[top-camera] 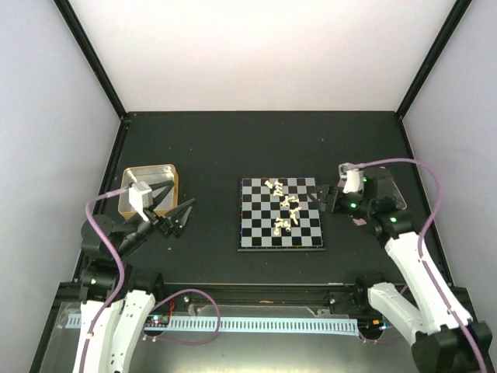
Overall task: Set up the chess pieces on the board
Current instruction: Pick up the chess piece from the chessboard.
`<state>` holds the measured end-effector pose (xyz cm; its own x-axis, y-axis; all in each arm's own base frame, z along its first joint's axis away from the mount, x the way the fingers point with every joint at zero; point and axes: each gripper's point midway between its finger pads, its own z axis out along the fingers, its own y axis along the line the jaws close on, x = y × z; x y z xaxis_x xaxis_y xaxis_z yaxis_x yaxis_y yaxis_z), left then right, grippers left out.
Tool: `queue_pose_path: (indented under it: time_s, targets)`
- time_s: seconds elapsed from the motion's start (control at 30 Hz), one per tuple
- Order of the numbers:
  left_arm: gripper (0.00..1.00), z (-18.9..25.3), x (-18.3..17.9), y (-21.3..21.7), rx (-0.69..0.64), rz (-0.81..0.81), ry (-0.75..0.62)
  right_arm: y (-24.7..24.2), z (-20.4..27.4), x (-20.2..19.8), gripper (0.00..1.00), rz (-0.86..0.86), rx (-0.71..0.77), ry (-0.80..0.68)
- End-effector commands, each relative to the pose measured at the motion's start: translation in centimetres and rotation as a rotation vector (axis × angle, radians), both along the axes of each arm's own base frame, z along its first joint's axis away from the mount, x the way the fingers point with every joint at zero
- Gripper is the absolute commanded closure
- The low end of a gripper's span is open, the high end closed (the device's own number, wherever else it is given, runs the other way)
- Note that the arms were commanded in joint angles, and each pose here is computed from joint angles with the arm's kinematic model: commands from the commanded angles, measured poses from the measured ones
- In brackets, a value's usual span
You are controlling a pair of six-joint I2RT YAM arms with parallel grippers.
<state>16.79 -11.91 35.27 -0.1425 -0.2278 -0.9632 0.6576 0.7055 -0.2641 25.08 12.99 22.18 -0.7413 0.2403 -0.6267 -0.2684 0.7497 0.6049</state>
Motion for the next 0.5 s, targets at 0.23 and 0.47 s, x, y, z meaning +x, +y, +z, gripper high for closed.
queue_pose_path:
  time_s: [0.23, 0.47]
  targets:
    - [0.01, -1.0, 3.8, -1.1, 0.011, -0.058, -0.024, 7.4, -10.6, -0.4, 0.47, 0.139, -0.355, 0.261]
    - [0.01, -1.1, 4.4, -0.3, 0.041, 0.003, -0.041, 10.0, -13.9, -2.2, 0.66, 0.226, -0.503, 0.340]
